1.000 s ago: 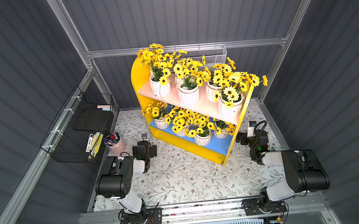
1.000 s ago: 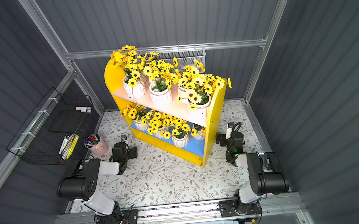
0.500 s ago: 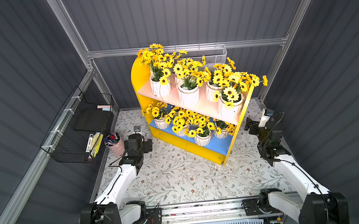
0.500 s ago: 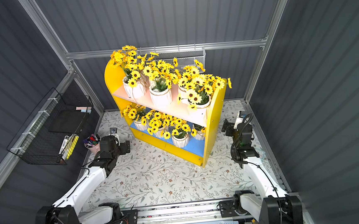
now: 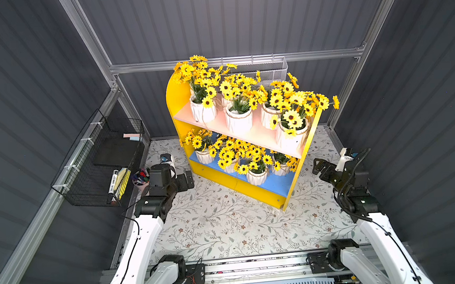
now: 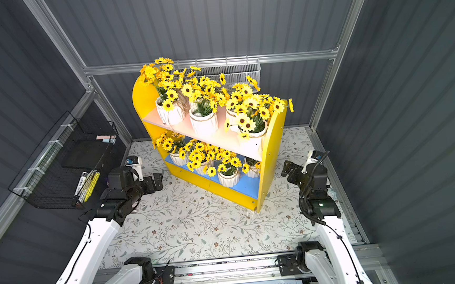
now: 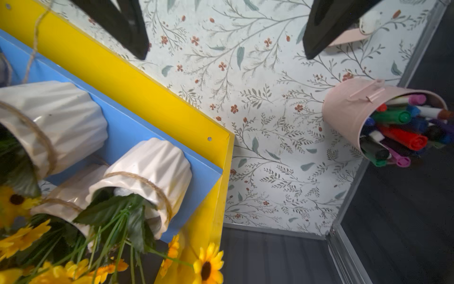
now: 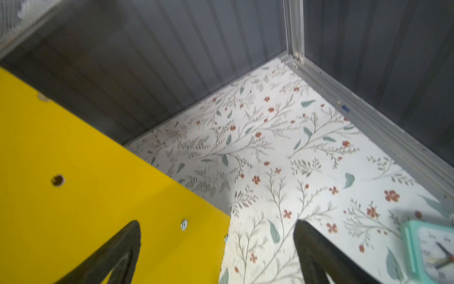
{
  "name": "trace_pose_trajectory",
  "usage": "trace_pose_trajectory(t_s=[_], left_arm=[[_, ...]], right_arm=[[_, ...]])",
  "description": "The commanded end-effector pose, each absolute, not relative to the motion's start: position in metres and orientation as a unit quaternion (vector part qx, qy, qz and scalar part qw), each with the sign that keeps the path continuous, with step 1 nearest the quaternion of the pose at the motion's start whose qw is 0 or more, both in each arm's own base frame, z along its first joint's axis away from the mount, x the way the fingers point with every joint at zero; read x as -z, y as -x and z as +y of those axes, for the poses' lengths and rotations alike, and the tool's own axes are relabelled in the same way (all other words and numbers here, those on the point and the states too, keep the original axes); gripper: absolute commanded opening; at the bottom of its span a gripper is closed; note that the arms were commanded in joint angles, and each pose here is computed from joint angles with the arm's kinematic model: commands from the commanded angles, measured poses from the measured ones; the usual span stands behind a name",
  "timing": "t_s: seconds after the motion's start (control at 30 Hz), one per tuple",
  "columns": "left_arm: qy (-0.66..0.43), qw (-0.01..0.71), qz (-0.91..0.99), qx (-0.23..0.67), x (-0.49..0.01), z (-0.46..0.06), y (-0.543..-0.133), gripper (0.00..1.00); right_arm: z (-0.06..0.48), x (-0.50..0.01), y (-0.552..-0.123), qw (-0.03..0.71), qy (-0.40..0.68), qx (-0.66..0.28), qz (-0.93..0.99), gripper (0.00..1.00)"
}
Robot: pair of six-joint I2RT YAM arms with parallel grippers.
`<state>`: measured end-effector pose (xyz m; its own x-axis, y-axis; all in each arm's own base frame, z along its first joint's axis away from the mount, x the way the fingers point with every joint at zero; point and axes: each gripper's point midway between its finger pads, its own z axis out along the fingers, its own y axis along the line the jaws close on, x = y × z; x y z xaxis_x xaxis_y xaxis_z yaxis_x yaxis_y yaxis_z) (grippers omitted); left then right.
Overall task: Take the sunflower pots off the shelves
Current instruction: Adjust the shelf at the center of the board.
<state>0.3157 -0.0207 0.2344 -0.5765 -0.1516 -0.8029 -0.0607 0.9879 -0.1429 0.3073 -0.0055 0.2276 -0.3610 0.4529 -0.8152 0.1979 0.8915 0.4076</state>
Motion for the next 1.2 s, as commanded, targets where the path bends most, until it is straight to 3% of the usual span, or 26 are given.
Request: trace_pose_trajectory(t_s=[0.0, 0.1, 0.2, 0.3, 0.37, 0.6, 0.87, 1.17], left_arm=[[0.100, 0.410, 0.902, 0.090, -0.221, -0.028, -0.292, 0.99], [0.081, 0.428, 0.890, 0.137, -0.227, -0.044, -0.291, 0.99], [0.057, 0.429, 0.886, 0.166, -0.234, -0.056, -0.286, 1.00], [0.024, 0.419, 0.888, 0.186, -0.240, -0.067, -0.279, 0.99], [-0.002, 0.422, 0.885, 0.195, -0.244, -0.073, -0.276, 0.99], [-0.009, 0.415, 0.879, 0.235, -0.238, -0.084, -0.257, 0.99], [-0.007, 0.414, 0.874, 0.253, -0.234, -0.088, -0.250, 0.99], [0.002, 0.417, 0.865, 0.278, -0.237, -0.094, -0.257, 0.99]], right_arm=[[0.007, -0.223, -0.284, 0.466, -0.202, -0.146, 0.849, 0.99], [0.007, -0.225, -0.276, 0.467, -0.222, -0.158, 0.841, 0.99], [0.031, -0.236, -0.273, 0.491, -0.176, -0.222, 0.824, 0.99], [0.045, -0.249, -0.258, 0.502, -0.133, -0.250, 0.817, 0.70], [0.044, -0.249, -0.244, 0.491, -0.132, -0.242, 0.826, 0.65], [0.075, -0.275, -0.209, 0.461, -0.074, -0.305, 0.830, 0.68], [0.100, -0.318, -0.175, 0.510, 0.023, -0.353, 0.784, 0.80], [0.116, -0.313, -0.180, 0.490, 0.057, -0.374, 0.785, 0.81]])
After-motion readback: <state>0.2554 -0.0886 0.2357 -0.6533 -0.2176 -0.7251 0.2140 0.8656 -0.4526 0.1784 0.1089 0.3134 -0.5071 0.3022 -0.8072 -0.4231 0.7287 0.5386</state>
